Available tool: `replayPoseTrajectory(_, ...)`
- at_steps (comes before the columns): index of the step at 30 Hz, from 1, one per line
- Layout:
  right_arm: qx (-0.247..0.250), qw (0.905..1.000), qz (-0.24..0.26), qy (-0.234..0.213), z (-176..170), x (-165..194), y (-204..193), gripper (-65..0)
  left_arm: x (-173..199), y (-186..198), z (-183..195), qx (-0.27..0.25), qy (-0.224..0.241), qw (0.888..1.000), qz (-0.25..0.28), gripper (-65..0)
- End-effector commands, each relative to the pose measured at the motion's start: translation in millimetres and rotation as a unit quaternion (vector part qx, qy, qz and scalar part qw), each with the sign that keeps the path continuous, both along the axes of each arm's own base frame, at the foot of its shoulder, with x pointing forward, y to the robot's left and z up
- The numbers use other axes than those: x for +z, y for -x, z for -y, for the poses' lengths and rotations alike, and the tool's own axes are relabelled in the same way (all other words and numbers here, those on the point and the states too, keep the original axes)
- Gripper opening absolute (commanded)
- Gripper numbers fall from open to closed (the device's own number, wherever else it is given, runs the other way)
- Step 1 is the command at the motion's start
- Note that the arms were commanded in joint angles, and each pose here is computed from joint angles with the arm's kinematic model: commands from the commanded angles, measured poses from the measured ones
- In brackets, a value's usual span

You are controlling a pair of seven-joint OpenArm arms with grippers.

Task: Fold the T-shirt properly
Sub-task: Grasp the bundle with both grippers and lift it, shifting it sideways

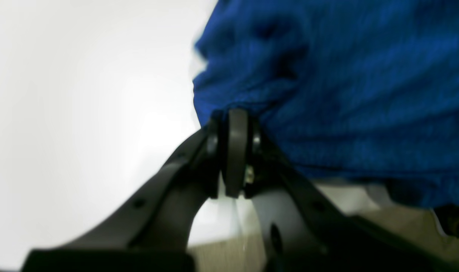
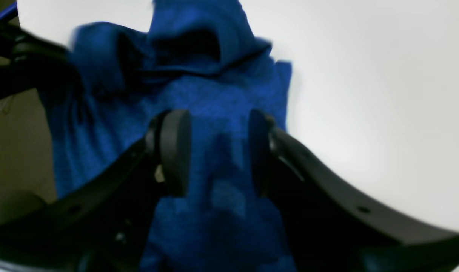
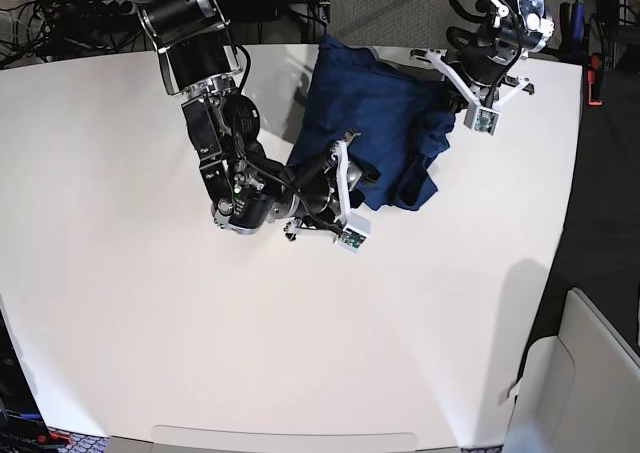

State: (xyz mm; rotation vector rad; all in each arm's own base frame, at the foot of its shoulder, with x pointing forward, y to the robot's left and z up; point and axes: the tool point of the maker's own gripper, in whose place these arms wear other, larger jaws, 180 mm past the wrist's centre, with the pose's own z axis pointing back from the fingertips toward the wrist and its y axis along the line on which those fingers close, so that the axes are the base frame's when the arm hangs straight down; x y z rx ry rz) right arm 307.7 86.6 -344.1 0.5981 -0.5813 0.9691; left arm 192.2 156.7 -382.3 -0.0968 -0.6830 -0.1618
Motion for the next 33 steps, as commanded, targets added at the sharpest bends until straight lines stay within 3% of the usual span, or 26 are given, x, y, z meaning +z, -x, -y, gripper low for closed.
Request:
replayPoseTrajectory(1, 0.008, 0.9992, 0.02, -0.032, -15, 21, -8, -39.6, 11, -5, 1, -0.002, 0.0, 1.0, 0.02, -64.7)
replayPoseTrajectory(11, 0.065, 0.9968, 0.03, -0.035, -50, 28, 13, -39.6, 13, 4, 6, -0.001, 0.007, 1.0, 0.019, -64.6)
replayPoseTrajectory(16, 0.069, 0.9963, 0.034, -0.037, -54, 32, 12, -39.6, 14, 2, 3, 0.005, 0.006, 1.0, 0.023, -64.6)
replayPoseTrajectory(19, 0.078, 0.9964, 0.021, -0.025, -56, 21, 17, -39.6, 16, 1, -8, 0.029, 0.002, 0.999, 0.026, -64.6)
replayPoseTrajectory(26, 0.078, 0.9967, -0.012, 0.017, -48, -15, 23, -39.6, 21, 6, -57, 0.139, -0.009, 0.99, 0.037, -64.7)
replayPoseTrajectory(33, 0.071, 0.997, -0.01, 0.03, -43, -21, 19, -39.6, 24, 4, -64, 0.157, -0.009, 0.987, 0.043, -64.6)
